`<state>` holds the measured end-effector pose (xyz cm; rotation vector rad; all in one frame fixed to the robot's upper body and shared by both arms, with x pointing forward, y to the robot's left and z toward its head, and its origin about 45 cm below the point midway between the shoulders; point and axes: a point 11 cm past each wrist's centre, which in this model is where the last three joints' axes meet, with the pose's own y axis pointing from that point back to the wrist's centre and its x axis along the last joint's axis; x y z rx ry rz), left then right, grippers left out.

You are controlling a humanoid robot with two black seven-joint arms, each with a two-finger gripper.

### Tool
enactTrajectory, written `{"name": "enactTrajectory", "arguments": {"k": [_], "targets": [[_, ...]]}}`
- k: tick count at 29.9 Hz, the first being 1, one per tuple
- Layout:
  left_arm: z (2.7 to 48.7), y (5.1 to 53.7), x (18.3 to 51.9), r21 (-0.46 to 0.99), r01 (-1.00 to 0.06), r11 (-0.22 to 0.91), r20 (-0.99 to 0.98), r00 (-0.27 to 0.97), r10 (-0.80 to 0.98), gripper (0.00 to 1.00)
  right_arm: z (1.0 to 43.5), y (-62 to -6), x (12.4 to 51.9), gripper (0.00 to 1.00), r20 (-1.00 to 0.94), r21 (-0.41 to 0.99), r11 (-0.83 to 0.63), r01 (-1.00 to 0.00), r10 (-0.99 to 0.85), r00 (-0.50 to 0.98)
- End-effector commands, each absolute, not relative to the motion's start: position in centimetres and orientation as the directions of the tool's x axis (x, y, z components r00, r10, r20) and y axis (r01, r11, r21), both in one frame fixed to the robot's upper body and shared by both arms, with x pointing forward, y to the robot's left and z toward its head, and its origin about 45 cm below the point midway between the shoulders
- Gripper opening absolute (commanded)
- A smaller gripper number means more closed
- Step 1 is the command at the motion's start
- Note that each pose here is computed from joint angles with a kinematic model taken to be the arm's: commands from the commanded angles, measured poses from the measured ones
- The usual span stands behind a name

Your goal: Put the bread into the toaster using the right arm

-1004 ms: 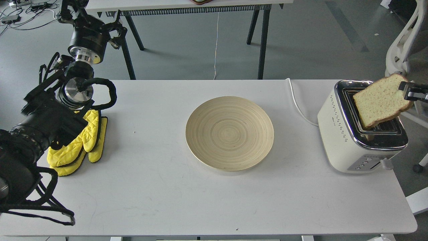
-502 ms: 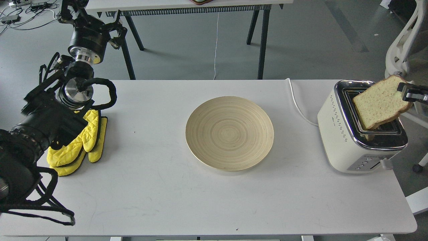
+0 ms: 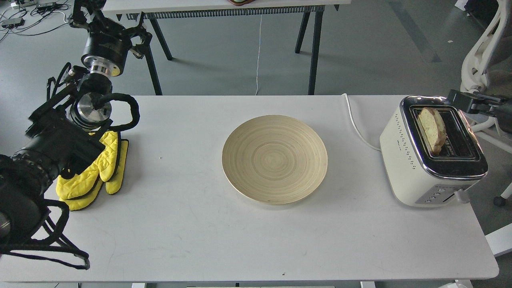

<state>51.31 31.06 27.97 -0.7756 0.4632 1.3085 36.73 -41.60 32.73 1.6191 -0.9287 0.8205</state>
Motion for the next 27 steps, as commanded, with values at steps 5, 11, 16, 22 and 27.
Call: {"name": "enactTrajectory", "arguments": {"k": [5, 11, 16, 22, 27], "targets": [[28.0, 31.1, 51.3, -0.243, -0.968, 0.067, -0.700, 0.223, 0.678, 1.00, 34.6, -37.0, 40.6, 0.99, 0.657, 0.272, -0.289, -0.918, -0.641, 0.397], [28.0, 31.0, 51.3, -0.244, -0.968, 0.067, -0.702, 0.224, 0.677, 1.00, 35.3, -34.8, 44.1, 1.00, 0.421, 0.138, -0.316, -0.939, -0.839, 0.344], [28.0, 31.0, 51.3, -0.244, -0.967, 0.069, -0.701, 0.225, 0.677, 1.00, 36.9, -32.3, 46.7, 1.00, 0.120, -0.046, -0.336, -0.941, -0.937, 0.329], [28.0, 31.1, 51.3, -0.244, -0.968, 0.065, -0.702, 0.223, 0.676, 1.00, 35.5, -30.5, 48.9, 1.00, -0.270, -0.107, -0.286, -0.952, -0.913, 0.304], [28.0, 31.0, 51.3, -0.245, -0.967, 0.067, -0.702, 0.225, 0.676, 1.00, 33.9, -31.1, 50.5, 1.00, -0.528, -0.128, -0.179, -0.975, -0.820, 0.220]]}}
